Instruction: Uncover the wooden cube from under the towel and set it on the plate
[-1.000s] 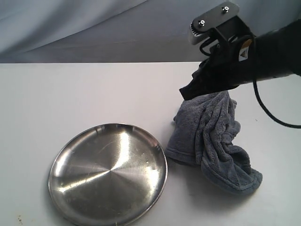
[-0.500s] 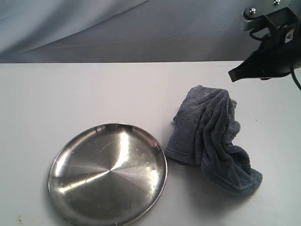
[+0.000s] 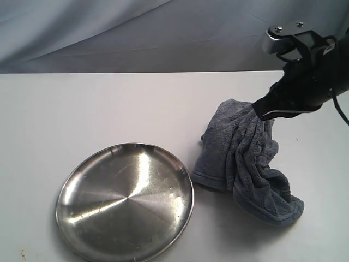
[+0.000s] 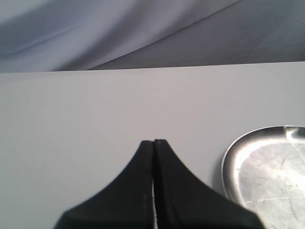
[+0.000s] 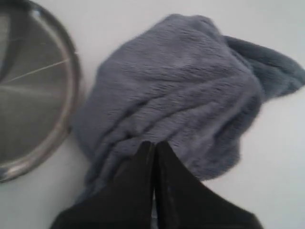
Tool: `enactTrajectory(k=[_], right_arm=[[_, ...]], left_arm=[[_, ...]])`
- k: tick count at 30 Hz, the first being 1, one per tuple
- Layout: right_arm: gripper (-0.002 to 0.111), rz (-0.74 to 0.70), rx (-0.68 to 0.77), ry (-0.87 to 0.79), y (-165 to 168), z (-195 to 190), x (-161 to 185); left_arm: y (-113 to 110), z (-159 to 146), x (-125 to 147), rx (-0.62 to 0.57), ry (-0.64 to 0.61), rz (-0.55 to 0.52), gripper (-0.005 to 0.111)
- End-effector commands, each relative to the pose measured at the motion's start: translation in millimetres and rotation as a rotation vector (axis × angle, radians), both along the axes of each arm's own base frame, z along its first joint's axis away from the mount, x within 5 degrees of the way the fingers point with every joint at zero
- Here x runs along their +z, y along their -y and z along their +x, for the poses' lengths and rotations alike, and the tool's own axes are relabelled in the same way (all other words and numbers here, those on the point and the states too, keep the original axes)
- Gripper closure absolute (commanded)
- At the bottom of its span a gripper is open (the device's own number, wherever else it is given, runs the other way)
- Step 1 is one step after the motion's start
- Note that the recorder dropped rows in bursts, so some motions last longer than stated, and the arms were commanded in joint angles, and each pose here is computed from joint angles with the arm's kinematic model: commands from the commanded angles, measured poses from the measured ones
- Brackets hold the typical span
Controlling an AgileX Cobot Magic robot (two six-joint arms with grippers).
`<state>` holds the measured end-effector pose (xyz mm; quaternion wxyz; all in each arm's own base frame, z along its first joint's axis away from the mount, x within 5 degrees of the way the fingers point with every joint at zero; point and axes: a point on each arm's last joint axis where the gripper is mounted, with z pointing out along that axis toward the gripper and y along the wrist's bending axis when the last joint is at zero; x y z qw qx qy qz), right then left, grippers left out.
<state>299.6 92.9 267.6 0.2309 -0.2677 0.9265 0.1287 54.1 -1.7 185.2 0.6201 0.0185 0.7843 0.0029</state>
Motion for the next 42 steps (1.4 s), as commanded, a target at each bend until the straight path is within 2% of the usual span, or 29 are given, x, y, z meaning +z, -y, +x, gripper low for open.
enactTrajectory(k=[1, 6, 10, 20, 25, 27, 31, 34, 37, 40, 42], right_arm=[[0.108, 0.070, 0.186, 0.059, -39.4, -10.1, 5.4], [0.108, 0.085, 0.193, 0.232, -65.6, -7.6, 12.9], [0.108, 0.065, 0.161, 0.321, -62.8, 0.1, 16.6], [0.108, 0.057, 0.038, 0.424, -56.9, 11.3, 22.9], [0.108, -0.031, 0.052, 0.454, -51.3, 13.4, 21.7], [0.108, -0.079, 0.036, 0.456, -46.7, 14.6, 20.6], [0.108, -0.143, -0.092, 0.405, -22.7, 20.6, 17.0], [0.108, -0.168, -0.212, 0.324, 0.7, 23.2, 12.5], [0.108, -0.218, -0.257, 0.215, 15.8, 19.0, 6.1], [0.108, -0.211, -0.253, 0.186, 11.6, 15.9, 4.6], [0.108, -0.153, -0.257, 0.157, 6.5, 14.4, 3.8]], left_arm=[[0.0, 0.1, 0.0, 0.002, 0.011, -0.008, 0.107], [0.0, 0.1, 0.0, 0.002, 0.011, -0.008, 0.107], [0.0, 0.1, 0.0, 0.002, 0.011, -0.008, 0.107], [0.0, 0.1, 0.0, 0.002, 0.011, -0.008, 0.107], [0.0, 0.1, 0.0, 0.002, 0.011, -0.008, 0.107], [0.0, 0.1, 0.0, 0.002, 0.011, -0.008, 0.107], [0.0, 0.1, 0.0, 0.002, 0.011, -0.008, 0.107], [0.0, 0.1, 0.0, 0.002, 0.011, -0.008, 0.107], [0.0, 0.1, 0.0, 0.002, 0.011, -0.008, 0.107], [0.0, 0.1, 0.0, 0.002, 0.011, -0.008, 0.107], [0.0, 0.1, 0.0, 0.002, 0.011, -0.008, 0.107]])
